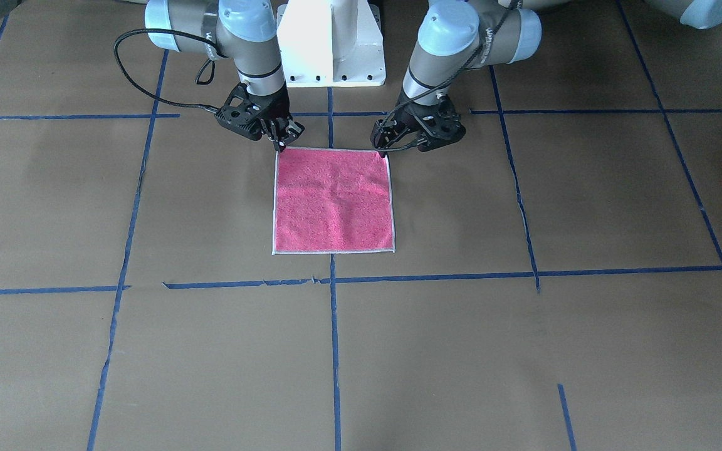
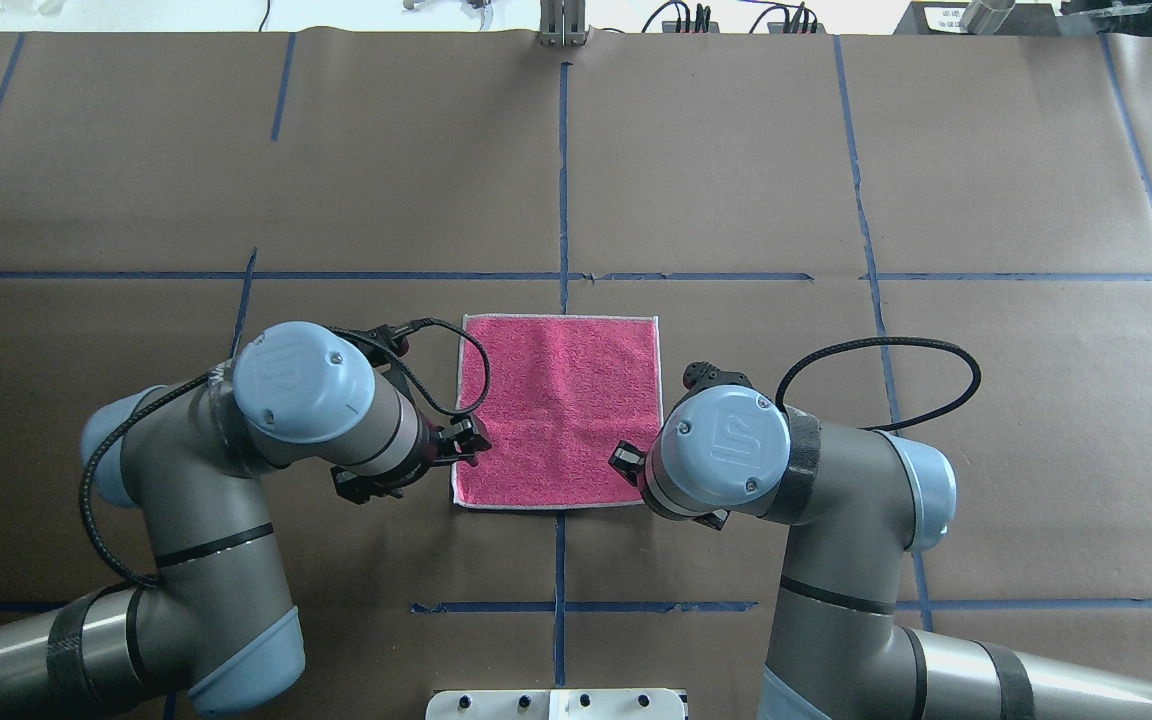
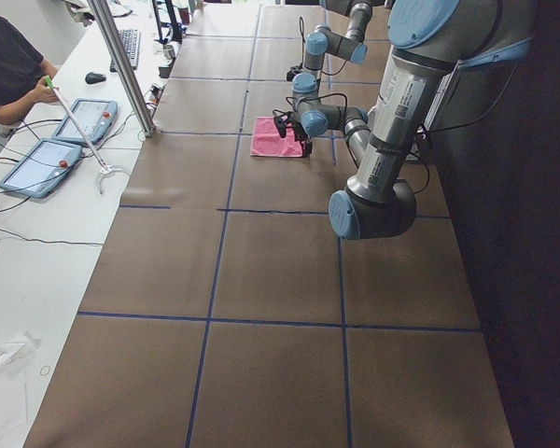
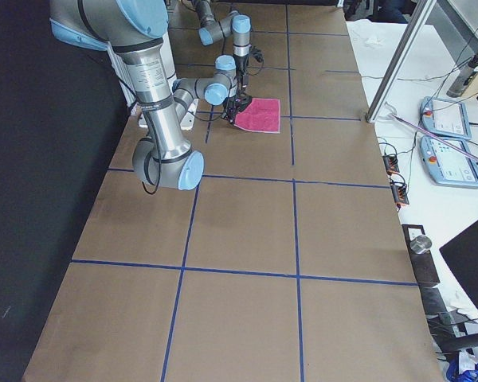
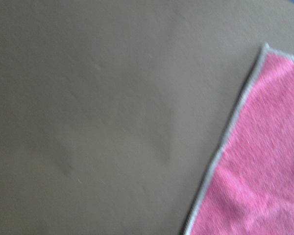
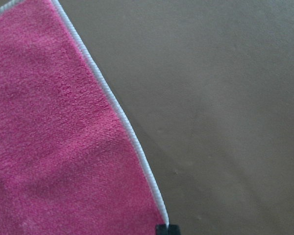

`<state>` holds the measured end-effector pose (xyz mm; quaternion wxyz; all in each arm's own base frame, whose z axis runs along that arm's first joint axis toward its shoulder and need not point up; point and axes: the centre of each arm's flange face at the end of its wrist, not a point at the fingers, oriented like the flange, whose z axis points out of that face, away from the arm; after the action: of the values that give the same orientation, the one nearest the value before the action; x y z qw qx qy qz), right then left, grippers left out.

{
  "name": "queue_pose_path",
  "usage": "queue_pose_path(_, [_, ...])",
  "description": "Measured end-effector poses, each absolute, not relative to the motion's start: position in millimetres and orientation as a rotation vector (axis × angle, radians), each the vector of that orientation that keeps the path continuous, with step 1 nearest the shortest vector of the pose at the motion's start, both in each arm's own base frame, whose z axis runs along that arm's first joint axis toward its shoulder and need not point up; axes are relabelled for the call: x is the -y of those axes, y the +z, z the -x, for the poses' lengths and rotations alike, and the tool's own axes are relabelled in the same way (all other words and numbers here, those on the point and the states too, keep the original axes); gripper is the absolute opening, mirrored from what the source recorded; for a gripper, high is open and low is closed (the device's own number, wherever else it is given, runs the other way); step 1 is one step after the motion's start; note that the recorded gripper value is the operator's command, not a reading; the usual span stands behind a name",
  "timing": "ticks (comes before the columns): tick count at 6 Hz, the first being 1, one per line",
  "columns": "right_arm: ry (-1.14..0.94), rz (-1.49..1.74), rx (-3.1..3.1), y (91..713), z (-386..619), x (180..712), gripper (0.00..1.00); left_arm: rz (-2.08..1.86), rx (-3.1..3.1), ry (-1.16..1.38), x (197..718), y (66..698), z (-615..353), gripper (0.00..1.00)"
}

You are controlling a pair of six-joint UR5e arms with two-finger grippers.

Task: Fold towel twice with both arms
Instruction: 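Bring the left gripper to the other near towel corner while the right gripper waits, then close both grippers on the near corners of the towel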

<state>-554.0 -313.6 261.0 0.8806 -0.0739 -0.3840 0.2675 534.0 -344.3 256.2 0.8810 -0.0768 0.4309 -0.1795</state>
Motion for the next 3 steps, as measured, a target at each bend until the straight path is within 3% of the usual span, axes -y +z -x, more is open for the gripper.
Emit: queue_pose_path(3, [0.557,0.153,0.799,262,554,313,0.06,0.160,-0.874,-0.385,342,256,-559,0.52])
